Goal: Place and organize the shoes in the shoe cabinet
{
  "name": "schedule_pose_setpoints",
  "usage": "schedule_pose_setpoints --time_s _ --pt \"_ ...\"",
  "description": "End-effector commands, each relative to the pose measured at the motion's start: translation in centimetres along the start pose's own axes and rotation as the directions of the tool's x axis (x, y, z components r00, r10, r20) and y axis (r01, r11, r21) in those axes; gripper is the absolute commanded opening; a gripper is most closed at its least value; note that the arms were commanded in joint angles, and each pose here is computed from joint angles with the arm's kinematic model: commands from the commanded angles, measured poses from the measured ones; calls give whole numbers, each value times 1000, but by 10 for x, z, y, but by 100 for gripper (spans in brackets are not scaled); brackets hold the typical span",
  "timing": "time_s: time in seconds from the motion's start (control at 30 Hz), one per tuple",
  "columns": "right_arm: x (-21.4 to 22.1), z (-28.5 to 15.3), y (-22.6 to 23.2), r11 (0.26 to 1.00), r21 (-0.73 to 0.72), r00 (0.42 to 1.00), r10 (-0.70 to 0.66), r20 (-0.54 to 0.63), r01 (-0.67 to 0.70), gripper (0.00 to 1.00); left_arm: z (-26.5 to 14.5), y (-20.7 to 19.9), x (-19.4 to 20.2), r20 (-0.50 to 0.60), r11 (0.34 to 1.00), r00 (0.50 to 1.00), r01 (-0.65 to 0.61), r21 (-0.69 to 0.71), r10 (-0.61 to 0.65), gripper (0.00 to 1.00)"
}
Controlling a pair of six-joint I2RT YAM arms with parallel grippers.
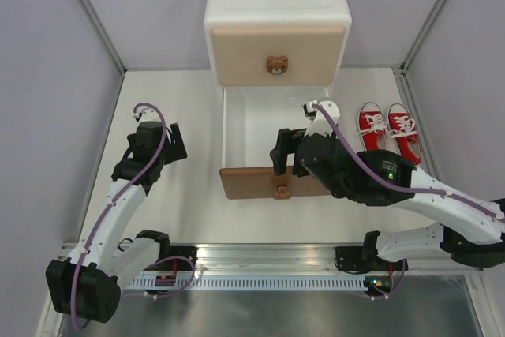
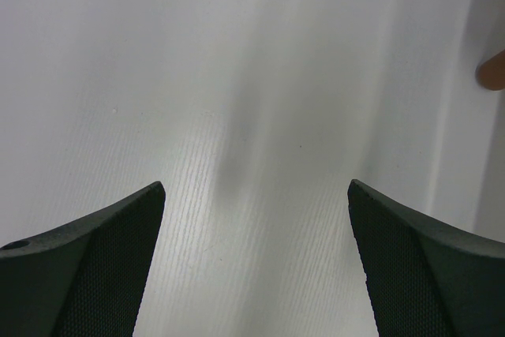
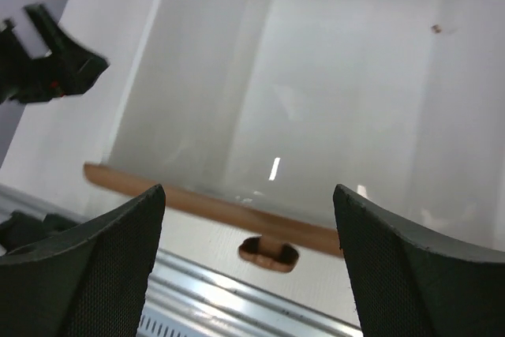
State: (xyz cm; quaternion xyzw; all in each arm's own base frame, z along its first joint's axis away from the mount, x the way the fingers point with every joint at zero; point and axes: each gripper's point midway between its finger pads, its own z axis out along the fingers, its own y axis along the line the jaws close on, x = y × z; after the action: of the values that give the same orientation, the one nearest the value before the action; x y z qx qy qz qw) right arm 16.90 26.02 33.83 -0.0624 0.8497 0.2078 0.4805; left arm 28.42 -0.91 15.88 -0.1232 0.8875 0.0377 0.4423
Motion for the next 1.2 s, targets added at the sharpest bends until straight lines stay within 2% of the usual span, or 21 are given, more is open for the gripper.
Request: schedule_pose_setpoints --time_s 0.0,0.2,0.3,0.4,0.67,0.87,1.0,1.17 --pt "-29 13 -43 993 114 999 -33 32 29 90 2 3 -6 35 1000 999 -22 -8 23 98" --pt "-48 47 -108 970 244 1000 -11 22 6 89 2 3 -6 32 1000 999 -22 -8 22 98" --pt "-51 65 -150 947 319 999 42 14 -44 90 3 3 -5 31 1000 999 -25 -8 26 98" --pt "-40 84 -172 942 330 996 80 -29 -66 90 3 2 -5 28 1000 999 -25 -3 25 99" --pt "-27 105 -156 972 219 989 109 -97 -86 88 4 -1 -4 19 1000 999 -27 9 27 98" --pt "-27 92 -139 986 132 987 117 -110 -103 87 4 -2 -3 14 999 1000 -28 16 28 99" --pt "-28 85 -145 984 155 989 105 -105 -88 87 4 -4 -3 13 999 1000 -27 22 27 99" --pt "-25 83 -137 989 116 986 110 -128 -95 87 4 -4 -4 16 999 1000 -24 24 23 99"
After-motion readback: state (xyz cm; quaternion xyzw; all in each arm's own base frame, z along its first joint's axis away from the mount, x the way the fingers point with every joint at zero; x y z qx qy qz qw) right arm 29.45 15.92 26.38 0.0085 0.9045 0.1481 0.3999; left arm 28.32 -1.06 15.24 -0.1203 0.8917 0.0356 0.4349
